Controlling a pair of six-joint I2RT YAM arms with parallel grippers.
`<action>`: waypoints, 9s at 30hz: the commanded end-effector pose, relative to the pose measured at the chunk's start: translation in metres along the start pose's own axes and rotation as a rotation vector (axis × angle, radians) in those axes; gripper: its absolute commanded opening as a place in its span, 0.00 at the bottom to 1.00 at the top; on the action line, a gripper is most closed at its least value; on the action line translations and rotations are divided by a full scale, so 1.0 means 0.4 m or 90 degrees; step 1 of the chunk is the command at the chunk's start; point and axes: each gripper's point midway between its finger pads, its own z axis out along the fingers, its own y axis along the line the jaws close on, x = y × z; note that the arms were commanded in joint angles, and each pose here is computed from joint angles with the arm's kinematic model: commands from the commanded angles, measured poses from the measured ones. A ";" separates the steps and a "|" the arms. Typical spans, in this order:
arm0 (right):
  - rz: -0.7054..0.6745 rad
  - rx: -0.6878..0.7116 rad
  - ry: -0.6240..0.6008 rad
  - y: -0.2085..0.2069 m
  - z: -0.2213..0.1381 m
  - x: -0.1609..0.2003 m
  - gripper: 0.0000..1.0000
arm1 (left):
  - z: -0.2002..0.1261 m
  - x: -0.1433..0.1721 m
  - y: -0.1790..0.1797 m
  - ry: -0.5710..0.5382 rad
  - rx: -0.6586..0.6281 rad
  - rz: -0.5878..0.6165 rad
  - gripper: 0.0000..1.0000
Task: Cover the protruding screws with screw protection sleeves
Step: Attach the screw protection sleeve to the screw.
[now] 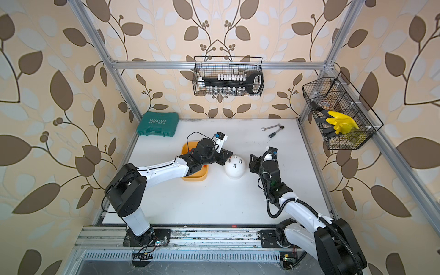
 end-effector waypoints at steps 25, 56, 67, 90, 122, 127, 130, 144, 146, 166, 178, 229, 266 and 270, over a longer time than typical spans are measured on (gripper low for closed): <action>0.000 0.002 -0.006 0.006 0.003 -0.009 0.57 | 0.015 0.013 -0.005 0.000 -0.001 0.026 0.13; 0.001 0.001 -0.003 0.007 0.005 -0.007 0.57 | -0.035 -0.030 -0.031 -0.023 -0.001 0.038 0.12; 0.000 0.000 -0.002 0.008 0.005 -0.007 0.57 | -0.018 -0.011 -0.028 -0.014 0.005 0.032 0.12; 0.000 0.001 -0.002 0.007 0.005 -0.007 0.57 | -0.003 -0.004 -0.013 -0.010 -0.011 0.047 0.12; -0.002 0.004 0.000 0.005 0.006 -0.006 0.57 | -0.025 -0.057 -0.049 -0.037 0.012 0.061 0.12; -0.002 0.002 -0.002 0.007 0.005 -0.008 0.58 | -0.027 -0.057 -0.046 -0.041 0.008 0.063 0.13; -0.002 0.002 -0.001 0.007 0.005 -0.007 0.58 | -0.016 -0.044 -0.040 -0.033 0.008 0.060 0.12; -0.003 0.001 -0.002 0.009 0.003 -0.009 0.58 | 0.014 -0.001 -0.019 -0.013 0.006 0.045 0.12; -0.003 0.001 -0.002 0.008 0.004 -0.009 0.58 | 0.013 0.001 -0.015 -0.014 0.003 0.046 0.12; -0.003 0.002 -0.003 0.007 0.004 -0.010 0.58 | -0.019 -0.003 -0.016 -0.018 -0.009 0.052 0.12; -0.002 -0.001 -0.001 0.009 0.005 -0.009 0.58 | -0.041 -0.025 -0.023 -0.028 -0.015 0.068 0.12; -0.003 0.000 0.002 0.009 0.008 -0.004 0.57 | -0.100 -0.046 -0.047 -0.067 -0.014 0.076 0.58; -0.081 -0.175 0.181 0.317 0.029 -0.113 0.59 | -0.328 -0.142 0.205 -0.033 -0.212 -0.099 0.68; -0.142 -0.174 0.235 0.399 0.069 -0.072 0.56 | -0.332 -0.039 0.367 0.094 -0.355 -0.190 0.59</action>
